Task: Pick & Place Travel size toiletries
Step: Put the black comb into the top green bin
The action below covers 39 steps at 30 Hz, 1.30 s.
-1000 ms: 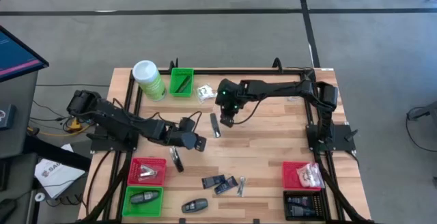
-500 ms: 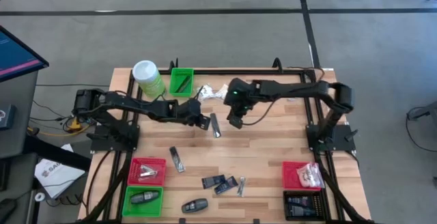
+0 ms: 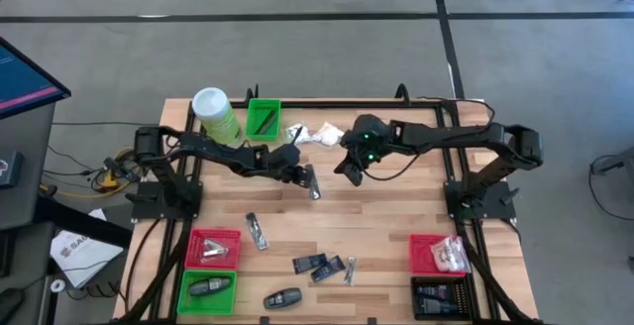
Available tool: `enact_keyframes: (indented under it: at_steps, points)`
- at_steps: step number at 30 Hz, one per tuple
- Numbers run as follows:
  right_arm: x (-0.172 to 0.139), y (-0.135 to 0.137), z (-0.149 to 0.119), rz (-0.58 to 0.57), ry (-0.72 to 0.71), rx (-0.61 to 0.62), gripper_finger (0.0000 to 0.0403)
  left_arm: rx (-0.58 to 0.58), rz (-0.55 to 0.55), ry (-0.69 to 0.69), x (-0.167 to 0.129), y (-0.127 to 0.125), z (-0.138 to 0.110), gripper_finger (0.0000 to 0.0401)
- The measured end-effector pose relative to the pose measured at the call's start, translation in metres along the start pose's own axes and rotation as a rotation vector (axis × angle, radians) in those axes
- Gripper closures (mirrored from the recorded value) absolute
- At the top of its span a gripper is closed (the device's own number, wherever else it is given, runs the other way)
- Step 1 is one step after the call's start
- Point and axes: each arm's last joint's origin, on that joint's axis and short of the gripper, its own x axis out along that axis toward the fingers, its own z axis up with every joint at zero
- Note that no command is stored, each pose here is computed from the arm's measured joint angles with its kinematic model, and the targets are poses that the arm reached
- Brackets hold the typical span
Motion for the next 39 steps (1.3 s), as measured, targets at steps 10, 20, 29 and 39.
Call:
enact_keyframes:
  at_steps: [10, 20, 29, 39]
  points:
    - [0.001, 0.001, -0.001, 0.001, 0.005, 0.007, 0.0403, -0.009, -0.003, -0.01, 0.001, -0.004, 0.002, 0.04]
    - [0.0, -0.001, 0.0, -0.003, 0.002, 0.06, 0.0318, 0.013, 0.06, -0.002, 0.004, 0.002, 0.0, 0.04]
    - [0.0, -0.002, 0.0, -0.008, 0.002, 0.069, 0.0242, 0.026, 0.096, 0.07, 0.027, 0.003, -0.011, 0.04]
    - [0.0, -0.002, 0.0, 0.008, 0.009, 0.109, 0.0214, 0.08, 0.134, 0.026, 0.001, -0.007, -0.012, 0.04]
